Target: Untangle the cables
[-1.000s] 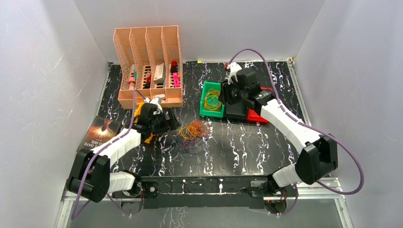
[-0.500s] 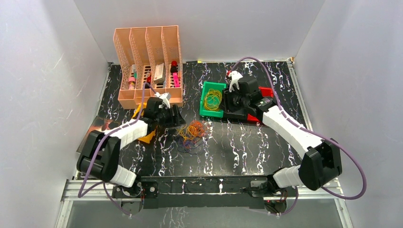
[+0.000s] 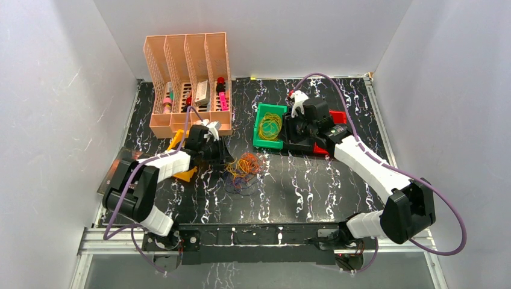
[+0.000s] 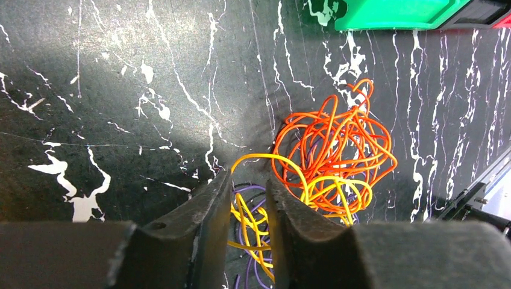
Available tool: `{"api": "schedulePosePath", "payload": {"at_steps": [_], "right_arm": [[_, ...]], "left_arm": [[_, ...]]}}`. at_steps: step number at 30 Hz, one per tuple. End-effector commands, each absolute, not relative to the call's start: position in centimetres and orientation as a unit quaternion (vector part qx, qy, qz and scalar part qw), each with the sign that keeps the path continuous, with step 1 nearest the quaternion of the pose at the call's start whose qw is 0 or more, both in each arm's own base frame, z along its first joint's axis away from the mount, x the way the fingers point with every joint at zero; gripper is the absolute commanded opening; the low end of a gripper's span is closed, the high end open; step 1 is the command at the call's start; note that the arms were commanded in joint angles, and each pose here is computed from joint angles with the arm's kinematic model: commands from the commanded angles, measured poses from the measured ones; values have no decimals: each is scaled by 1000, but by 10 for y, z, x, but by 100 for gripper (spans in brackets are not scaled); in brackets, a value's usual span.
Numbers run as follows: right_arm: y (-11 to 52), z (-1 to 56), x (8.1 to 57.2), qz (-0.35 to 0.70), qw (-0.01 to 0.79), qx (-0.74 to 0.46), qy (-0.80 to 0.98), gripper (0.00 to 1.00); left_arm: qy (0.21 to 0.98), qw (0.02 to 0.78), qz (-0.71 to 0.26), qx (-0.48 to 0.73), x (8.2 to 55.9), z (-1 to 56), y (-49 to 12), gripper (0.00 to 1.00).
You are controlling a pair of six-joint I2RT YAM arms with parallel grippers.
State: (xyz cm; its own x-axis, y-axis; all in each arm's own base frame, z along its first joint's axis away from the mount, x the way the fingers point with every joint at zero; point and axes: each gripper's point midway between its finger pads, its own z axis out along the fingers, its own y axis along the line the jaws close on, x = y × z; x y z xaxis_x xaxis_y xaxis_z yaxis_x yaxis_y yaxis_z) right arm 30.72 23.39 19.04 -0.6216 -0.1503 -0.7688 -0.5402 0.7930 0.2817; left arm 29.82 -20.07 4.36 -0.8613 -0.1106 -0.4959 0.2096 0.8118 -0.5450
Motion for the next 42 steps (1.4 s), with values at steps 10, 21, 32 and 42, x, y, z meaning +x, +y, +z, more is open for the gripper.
{"api": "schedulePosePath", "payload": {"at_steps": [10,21,32,42], "right_arm": [[236,201,302,271,408,-195,850,42],[239,198,301,281,402,-194,849,42],[238,194,299,277,399,-195,852,43],[238,194,295,283,397,-192,851,43]], "left_arm": [[903,315,-293,26,309,81,-193,5],[889,321,-317,74,293,102,-203,48],[909,289,-283,101,287,72,-211,51],[917,292,-257,93,294,64,-206,40]]}}
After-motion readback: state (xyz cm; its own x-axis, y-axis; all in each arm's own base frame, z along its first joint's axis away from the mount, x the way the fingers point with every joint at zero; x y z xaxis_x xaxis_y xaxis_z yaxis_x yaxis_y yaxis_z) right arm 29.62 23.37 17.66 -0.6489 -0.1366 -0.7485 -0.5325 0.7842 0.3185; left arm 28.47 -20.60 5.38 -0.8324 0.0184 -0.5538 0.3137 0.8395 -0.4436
